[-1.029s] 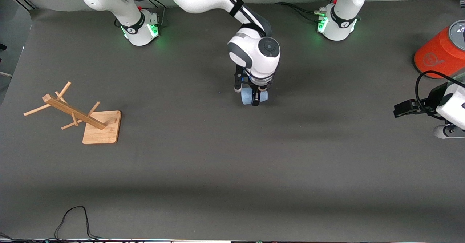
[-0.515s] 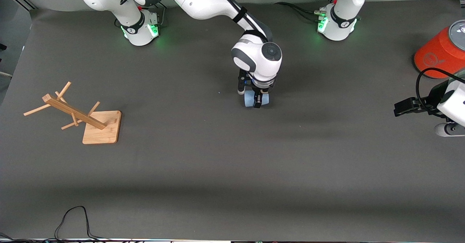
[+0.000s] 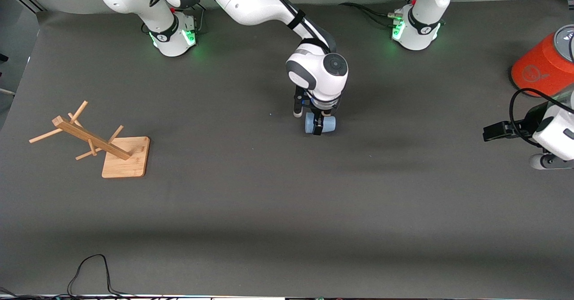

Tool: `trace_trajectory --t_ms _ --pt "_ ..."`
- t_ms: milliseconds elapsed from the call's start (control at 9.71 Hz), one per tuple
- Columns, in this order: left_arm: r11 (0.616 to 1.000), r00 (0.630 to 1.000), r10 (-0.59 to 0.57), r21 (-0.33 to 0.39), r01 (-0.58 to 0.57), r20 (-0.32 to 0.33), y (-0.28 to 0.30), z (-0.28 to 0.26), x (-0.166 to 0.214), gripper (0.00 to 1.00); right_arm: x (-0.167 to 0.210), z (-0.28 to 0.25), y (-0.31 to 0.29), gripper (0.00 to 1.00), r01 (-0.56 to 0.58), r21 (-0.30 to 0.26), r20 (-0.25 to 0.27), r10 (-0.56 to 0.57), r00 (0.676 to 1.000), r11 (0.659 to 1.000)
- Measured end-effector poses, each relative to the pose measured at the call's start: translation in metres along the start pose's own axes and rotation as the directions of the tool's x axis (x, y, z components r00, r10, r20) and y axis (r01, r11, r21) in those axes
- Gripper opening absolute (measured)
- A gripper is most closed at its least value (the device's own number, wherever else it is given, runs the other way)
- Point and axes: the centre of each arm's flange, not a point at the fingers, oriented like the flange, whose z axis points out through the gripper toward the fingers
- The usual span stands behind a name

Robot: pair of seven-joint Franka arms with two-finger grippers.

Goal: Rotate and upright cup with both arms
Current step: 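Carry the blue cup to the table middle with the right gripper, then lay the cup on its side and open the right gripper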

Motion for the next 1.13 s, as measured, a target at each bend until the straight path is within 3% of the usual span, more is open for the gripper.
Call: trace_trajectory --t_ms 412,618,926,1132 --pt "1.0 1.0 0.003 -0.001 -0.003 -0.011 0.002 -0.004 0.0 1.0 -0.002 -0.009 -0.004 1.0 -0.002 0.011 0.014 0.002 1.0 1.0" --pt "1.0 1.0 0.009 -0.002 -0.009 -0.025 0.004 -0.005 0.001 1.0 0.003 -0.041 -0.012 1.0 -0.01 0.006 0.007 0.01 1.0 1.0" --pt "1.0 0.996 0.023 -0.012 -0.025 -0.088 0.015 0.001 0.017 1.0 0.034 -0.132 -0.026 1.0 0.043 -0.046 -0.029 -0.044 0.999 0.998" --pt "0.999 0.995 0.045 -0.01 -0.046 -0.092 0.054 0.004 0.015 1.0 0.077 -0.185 -0.05 1.0 0.18 -0.117 -0.057 -0.187 0.981 0.977"
